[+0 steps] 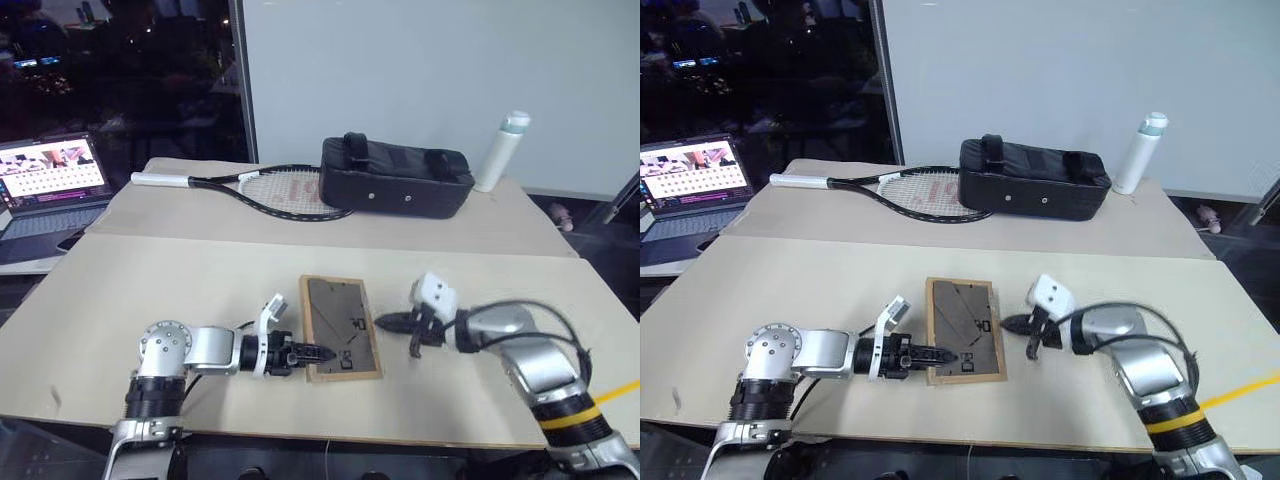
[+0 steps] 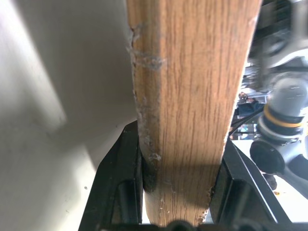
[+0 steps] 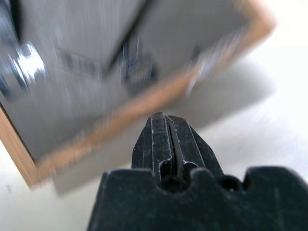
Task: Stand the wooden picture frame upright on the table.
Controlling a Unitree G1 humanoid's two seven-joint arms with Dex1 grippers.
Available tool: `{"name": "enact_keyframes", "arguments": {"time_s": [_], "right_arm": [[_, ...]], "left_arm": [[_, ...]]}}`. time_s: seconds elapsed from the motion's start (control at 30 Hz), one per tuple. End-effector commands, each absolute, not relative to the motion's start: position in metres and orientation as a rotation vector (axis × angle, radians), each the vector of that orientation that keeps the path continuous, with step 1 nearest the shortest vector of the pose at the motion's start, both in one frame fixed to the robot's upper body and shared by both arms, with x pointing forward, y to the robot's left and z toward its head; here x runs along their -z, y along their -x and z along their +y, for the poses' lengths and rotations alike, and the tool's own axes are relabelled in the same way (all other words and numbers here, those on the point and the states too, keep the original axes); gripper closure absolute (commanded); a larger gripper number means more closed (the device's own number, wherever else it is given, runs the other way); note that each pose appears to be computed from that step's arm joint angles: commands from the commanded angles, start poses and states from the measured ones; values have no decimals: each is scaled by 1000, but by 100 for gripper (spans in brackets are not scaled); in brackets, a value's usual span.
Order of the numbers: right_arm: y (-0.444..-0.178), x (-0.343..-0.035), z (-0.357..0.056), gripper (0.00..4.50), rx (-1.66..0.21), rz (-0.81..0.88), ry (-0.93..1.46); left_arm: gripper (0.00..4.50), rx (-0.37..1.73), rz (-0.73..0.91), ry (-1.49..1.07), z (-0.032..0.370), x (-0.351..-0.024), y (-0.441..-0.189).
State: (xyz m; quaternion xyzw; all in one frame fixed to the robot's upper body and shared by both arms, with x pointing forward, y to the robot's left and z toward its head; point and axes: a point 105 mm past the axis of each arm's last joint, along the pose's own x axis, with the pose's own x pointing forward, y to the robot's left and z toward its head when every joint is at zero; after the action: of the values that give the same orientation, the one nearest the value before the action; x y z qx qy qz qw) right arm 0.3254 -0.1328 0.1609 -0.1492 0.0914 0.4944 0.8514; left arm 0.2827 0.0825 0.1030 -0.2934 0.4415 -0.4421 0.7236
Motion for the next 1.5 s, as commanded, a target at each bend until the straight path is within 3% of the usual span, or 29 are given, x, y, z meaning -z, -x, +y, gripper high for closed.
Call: {"name": "enact_keyframes", "arguments": {"time_s": [0.03, 0.13, 0.3, 0.4, 0.77, 1.2, 1.5], "right_arm": [[-315, -214, -134, 403, -1107, 114, 199], [-312, -220, -121, 311, -1169, 128, 194], [-319, -205, -97, 152, -1218, 172, 198], [-329, -193, -82, 152, -1233, 172, 210], [-302, -180, -45, 152, -1487, 123, 295], [-336, -177, -72, 152, -1271, 184, 258], [-301, -189, -46, 152, -1479, 85, 247]], "left_arm": [[334, 999, 937, 562, 93, -118, -289], [334, 1001, 941, 517, 94, -118, -294], [334, 1069, 924, 436, 83, -120, -298], [334, 1086, 933, 408, 77, -115, -300], [334, 1109, 948, 344, 79, -107, -307], [334, 1124, 938, 331, 80, -108, -313], [334, 1085, 935, 342, 89, -108, -324]]}}
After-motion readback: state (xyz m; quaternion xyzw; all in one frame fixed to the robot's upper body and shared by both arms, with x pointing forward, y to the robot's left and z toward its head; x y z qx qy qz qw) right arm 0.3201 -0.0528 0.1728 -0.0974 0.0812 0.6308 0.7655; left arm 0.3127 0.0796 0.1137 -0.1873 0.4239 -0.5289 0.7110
